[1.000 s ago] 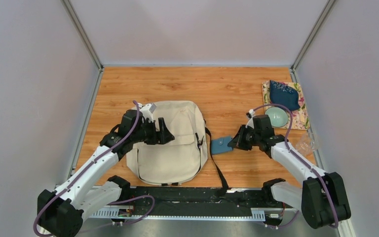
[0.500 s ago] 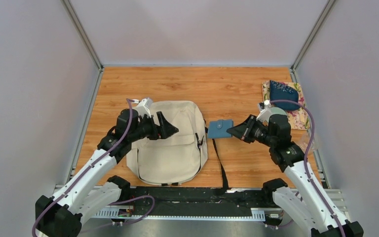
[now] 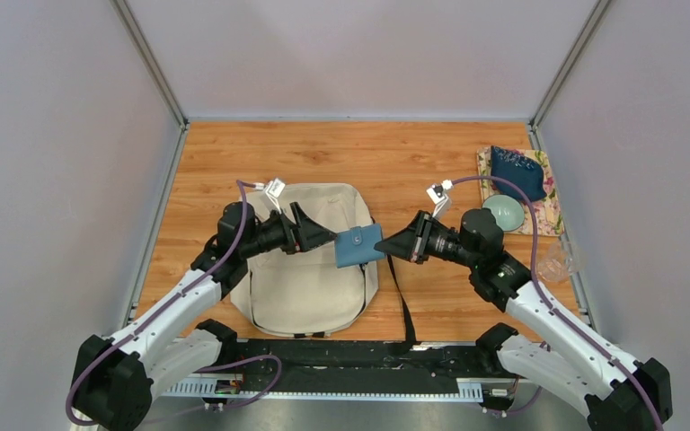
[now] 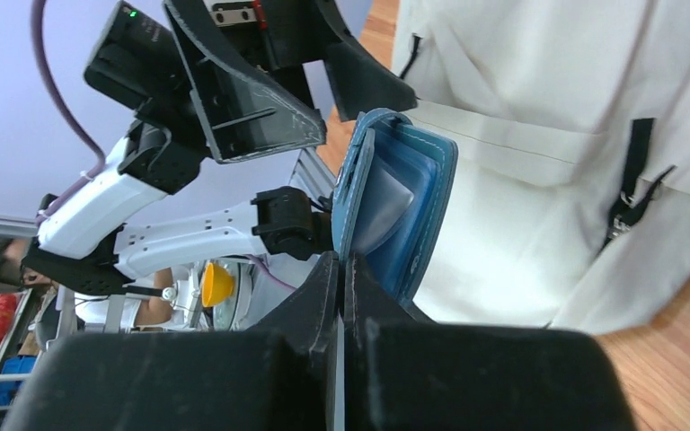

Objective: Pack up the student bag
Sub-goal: Pick up the personal item from the center of the board.

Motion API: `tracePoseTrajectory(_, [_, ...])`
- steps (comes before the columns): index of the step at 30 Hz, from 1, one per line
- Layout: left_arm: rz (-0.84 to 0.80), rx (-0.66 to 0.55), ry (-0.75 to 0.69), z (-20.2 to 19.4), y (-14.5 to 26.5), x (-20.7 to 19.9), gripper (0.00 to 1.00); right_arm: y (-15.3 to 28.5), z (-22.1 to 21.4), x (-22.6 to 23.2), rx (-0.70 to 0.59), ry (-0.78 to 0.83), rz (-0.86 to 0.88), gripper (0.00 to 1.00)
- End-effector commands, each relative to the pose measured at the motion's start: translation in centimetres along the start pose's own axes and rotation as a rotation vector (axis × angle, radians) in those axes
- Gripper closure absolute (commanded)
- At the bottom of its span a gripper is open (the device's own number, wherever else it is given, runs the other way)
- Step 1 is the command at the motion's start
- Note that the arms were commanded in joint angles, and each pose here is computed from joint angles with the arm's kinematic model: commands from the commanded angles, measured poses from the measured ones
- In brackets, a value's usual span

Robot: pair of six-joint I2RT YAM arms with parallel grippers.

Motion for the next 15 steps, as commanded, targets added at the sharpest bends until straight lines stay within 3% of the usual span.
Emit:
tracePoseTrajectory(1, [-0.119,0.02,-0.018,0.0,-0.1,-1.8,0.07,-0.3,2.1,2.7,-0.089,0.038,0.122,1.0])
tracePoseTrajectory(10, [-0.303,0.073,-0.019,-0.5,0.0,-3.6,0.07,-1.3,1.9,3.7,-0.053,0.035,0.219,1.0])
tracePoseTrajectory(12, [-0.325,0.094,-0.029,-0.7,0.2,-3.9,0.11,-1.4,1.8,3.7,-0.048,0.037,0.229,1.0])
tracePoseTrajectory(15, [-0.333,0.106,-0.032,-1.0,0.3,-3.7,0.24,-1.7,1.6,3.5,-0.029,0.03,0.251,1.0])
Point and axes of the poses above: each gripper's point midway between its finger pads, its own y axis back along the fingers, its own x axis along the line the jaws close on, z = x × y, the point moved 6 cm from there along y, back along the fingers, and after that the axes turned 15 degrees about y, right-handed, at the moved point
